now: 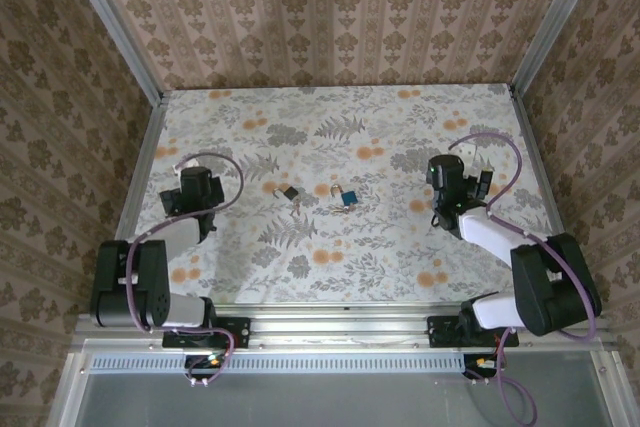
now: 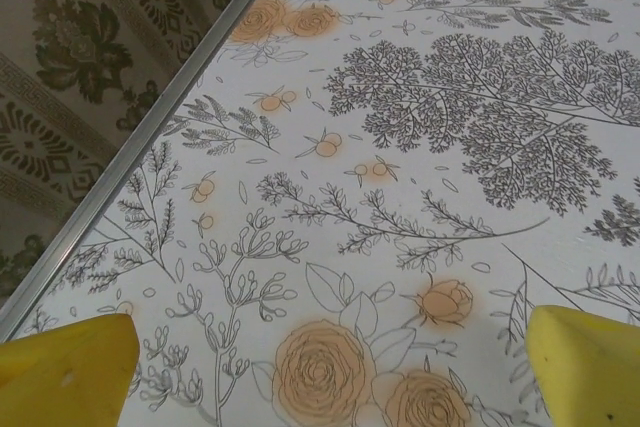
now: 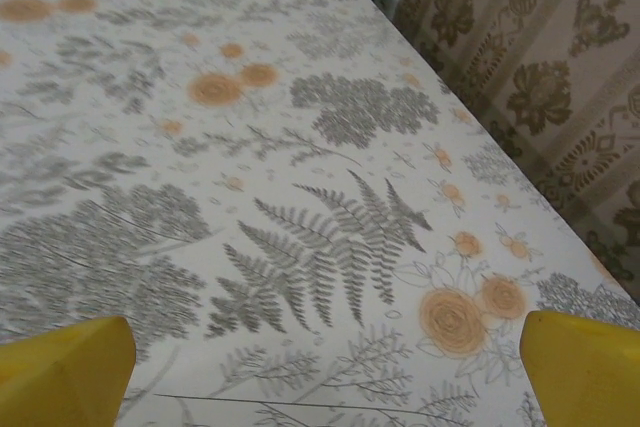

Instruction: Unlock with the key

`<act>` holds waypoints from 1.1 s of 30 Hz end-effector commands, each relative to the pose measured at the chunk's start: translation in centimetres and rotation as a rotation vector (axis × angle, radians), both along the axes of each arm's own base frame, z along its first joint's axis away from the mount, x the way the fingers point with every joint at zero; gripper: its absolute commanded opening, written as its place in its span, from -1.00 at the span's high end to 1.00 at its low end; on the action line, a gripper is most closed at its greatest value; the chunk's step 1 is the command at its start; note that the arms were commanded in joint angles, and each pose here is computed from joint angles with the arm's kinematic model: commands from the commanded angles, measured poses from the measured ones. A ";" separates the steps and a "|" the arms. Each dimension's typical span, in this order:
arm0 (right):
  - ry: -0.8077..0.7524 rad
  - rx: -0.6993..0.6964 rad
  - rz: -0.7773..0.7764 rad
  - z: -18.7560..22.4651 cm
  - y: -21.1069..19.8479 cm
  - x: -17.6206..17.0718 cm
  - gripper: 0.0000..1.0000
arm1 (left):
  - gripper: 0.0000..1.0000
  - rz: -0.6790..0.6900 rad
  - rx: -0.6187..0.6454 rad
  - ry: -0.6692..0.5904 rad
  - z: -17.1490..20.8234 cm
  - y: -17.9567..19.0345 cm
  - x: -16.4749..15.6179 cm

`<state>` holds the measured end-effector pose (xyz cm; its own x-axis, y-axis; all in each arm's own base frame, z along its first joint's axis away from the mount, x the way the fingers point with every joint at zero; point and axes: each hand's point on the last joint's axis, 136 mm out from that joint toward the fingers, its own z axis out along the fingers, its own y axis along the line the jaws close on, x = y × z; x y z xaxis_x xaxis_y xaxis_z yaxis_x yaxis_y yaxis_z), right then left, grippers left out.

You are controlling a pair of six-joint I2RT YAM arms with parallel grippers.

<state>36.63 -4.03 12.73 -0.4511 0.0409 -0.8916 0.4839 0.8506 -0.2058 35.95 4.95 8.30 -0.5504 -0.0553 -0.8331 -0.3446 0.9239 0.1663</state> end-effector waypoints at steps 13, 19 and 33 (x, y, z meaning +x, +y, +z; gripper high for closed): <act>-0.206 0.107 0.266 -1.0 1.2 1.8 -1.00 | -1.00 -0.253 0.038 -0.320 1.9 -3.2 2.3; -0.148 0.174 0.325 -3.0 1.5 2.8 -1.00 | -1.00 -0.276 0.054 -0.269 1.8 -3.6 3.5; -0.165 0.121 0.302 -2.6 1.7 2.7 -1.00 | -1.00 -0.268 0.052 -0.251 1.6 -3.5 3.7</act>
<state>38.53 -1.96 8.55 -0.3569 0.0516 -0.9327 0.2052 0.9784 -0.0244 39.15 1.72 9.46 -0.3259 0.0911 -0.9410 -0.1424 0.9793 0.1441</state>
